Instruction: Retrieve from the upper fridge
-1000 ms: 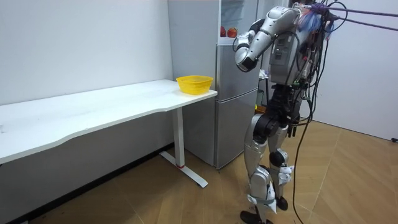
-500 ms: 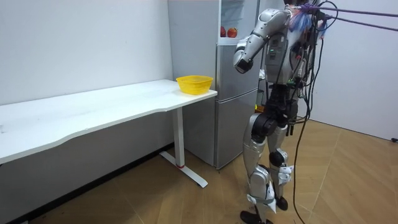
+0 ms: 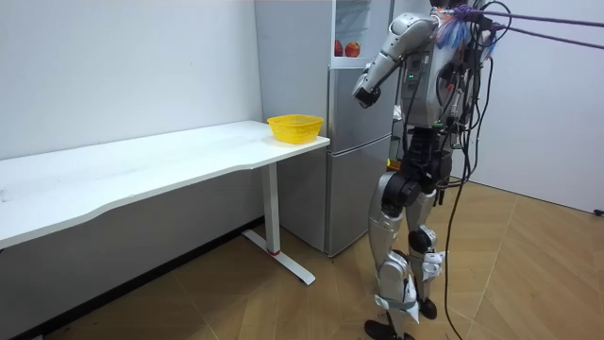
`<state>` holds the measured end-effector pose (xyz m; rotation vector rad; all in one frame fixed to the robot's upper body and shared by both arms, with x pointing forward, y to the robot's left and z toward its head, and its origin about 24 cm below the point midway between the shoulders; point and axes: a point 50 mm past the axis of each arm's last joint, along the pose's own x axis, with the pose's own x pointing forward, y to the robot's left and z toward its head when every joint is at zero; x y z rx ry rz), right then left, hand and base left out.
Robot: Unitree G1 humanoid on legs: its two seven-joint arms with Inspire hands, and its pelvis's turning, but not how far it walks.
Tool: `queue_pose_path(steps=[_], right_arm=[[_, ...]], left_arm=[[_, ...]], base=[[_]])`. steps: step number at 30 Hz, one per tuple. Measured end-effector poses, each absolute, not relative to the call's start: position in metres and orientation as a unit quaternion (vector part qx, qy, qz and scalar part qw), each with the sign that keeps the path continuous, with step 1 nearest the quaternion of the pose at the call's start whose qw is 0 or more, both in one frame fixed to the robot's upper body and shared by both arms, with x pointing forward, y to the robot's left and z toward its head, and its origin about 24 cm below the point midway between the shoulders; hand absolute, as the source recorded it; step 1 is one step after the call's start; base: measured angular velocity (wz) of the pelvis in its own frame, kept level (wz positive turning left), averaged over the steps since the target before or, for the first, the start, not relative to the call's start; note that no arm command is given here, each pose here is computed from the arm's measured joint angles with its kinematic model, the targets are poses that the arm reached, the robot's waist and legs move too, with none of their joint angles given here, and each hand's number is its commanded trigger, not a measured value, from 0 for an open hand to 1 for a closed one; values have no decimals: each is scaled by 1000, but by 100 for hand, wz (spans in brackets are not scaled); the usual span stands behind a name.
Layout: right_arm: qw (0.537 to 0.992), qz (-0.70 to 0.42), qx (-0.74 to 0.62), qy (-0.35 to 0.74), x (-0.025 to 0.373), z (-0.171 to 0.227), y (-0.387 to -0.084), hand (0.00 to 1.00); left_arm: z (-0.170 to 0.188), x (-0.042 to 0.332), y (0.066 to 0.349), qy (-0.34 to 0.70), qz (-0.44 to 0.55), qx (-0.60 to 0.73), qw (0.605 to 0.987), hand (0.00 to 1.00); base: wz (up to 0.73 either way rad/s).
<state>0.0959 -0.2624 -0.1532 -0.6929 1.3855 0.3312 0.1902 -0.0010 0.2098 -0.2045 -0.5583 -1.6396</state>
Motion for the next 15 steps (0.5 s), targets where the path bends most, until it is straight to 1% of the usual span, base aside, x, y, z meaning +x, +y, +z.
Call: queue_pose_path(steps=[3, 7, 10, 15], right_arm=[[700, 152, -310, 625, 95, -153, -262, 0], [699, 148, -313, 625, 94, -153, -263, 0], [701, 141, -313, 625, 94, -153, -264, 0], [695, 148, -322, 626, 94, -153, -264, 0]], left_arm=[[213, 190, -10, -245, -728, -89, 635, 0], [228, 187, -23, -266, -741, -90, 610, 0], [231, 190, -35, -258, -746, -91, 608, 0], [235, 185, -47, -257, -743, -105, 609, 0]], base=[[-1], [0], [-2], [0]])
